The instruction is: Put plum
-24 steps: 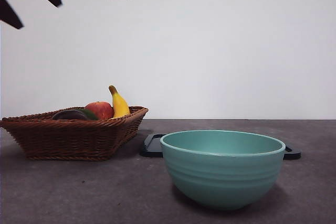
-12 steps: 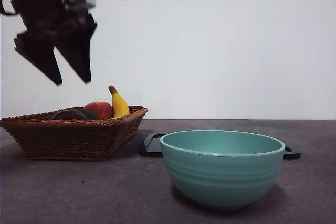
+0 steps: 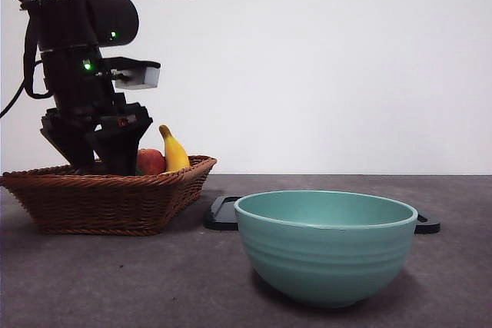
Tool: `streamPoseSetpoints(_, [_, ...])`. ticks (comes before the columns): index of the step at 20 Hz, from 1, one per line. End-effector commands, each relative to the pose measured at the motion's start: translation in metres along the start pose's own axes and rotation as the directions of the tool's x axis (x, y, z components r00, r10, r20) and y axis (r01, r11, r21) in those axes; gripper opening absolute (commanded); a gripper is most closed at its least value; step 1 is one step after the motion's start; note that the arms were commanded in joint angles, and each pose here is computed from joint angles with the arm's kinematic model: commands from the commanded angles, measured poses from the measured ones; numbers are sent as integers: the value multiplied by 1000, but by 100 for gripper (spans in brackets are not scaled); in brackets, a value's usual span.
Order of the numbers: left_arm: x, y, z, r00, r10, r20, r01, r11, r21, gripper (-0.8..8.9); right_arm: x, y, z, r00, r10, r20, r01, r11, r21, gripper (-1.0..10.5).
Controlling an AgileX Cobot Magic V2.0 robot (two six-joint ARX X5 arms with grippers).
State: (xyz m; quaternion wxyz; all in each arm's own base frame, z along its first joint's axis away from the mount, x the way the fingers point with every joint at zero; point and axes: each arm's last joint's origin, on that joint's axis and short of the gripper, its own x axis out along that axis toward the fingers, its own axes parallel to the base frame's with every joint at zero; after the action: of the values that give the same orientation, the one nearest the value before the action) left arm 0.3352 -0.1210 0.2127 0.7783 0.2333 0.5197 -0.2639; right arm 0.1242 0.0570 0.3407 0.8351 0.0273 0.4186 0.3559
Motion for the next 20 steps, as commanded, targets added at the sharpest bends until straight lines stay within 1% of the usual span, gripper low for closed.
streamPoseSetpoints(1, [3, 2, 5, 1000, 4, 8, -4, 1000, 13, 456, -2, 2, 4, 1000, 4, 9, -4, 1000, -13, 431])
streamPoseSetpoints(3, [3, 5, 4, 1000, 7, 7, -7, 1000, 5, 364, -2, 2, 4, 1000, 4, 9, -4, 1000, -13, 431])
streamPoseSetpoints(5, [3, 7, 3, 1000, 8, 3, -8, 1000, -1, 342, -2, 2, 4, 1000, 4, 9, -4, 1000, -13, 431])
streamPoseSetpoints(9, [3, 7, 1, 1000, 5, -10, -5, 1000, -3, 209, -2, 2, 4, 1000, 4, 9, -4, 1000, -13, 431])
streamPoseSetpoints(12, [-1, 8, 4, 1000, 9, 2, -9, 1000, -16, 209, -2, 2, 4, 1000, 4, 10, -4, 1000, -13, 431])
streamPoseSetpoints(14, [-17, 10, 13, 999, 22, 49, -20, 999, -43, 209, -2, 2, 4, 1000, 4, 10, -4, 1000, -13, 431])
streamPoseSetpoints(16, [-48, 6, 22, 989, -27, 142, 36, 997, -62, 211, -2, 2, 4, 1000, 4, 10, -4, 1000, -14, 431])
streamPoseSetpoints(17, [-66, 1, 24, 978, -80, 191, 95, 993, -69, 213, -2, 2, 4, 1000, 4, 10, -4, 1000, -14, 431])
streamPoseSetpoints(18, [-83, -6, 25, 960, -144, 241, 162, 985, -54, 213, -2, 2, 4, 1000, 4, 11, -4, 1000, -15, 431])
streamPoseSetpoints(20, [-112, -26, 22, 917, -259, 304, 271, 963, 2, 213, -2, 2, 4, 1000, 4, 11, -3, 1000, -15, 431])
